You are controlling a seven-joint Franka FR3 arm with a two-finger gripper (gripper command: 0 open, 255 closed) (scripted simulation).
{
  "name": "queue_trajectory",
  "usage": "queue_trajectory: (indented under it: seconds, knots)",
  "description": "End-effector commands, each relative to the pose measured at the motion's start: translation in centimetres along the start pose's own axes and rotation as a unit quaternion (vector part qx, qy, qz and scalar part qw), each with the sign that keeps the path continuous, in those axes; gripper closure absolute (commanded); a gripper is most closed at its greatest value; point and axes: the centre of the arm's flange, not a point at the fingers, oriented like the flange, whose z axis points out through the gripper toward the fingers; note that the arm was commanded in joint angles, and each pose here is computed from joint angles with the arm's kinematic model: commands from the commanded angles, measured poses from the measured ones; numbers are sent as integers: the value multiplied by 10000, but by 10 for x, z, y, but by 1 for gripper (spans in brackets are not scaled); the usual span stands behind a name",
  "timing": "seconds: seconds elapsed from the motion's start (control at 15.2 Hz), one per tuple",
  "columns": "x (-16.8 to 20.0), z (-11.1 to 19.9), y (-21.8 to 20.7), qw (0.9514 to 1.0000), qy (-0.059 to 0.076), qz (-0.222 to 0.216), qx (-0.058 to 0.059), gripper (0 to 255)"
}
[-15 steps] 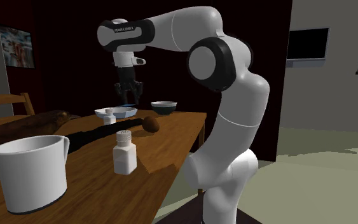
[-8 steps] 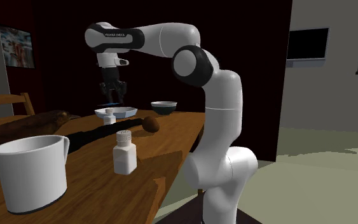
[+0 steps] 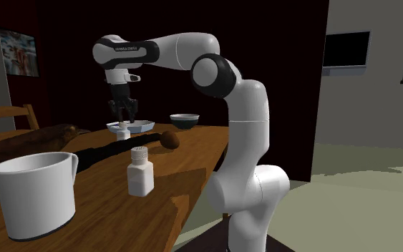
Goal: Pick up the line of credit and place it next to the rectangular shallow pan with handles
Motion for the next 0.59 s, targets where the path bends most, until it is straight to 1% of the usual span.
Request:
queue_trajectory:
  seconds: [0.0,0.53]
  knots:
    - [-1,10,-1,10000,0,0,2,255]
    - [-7,52,-2,10000,0,0,2,255]
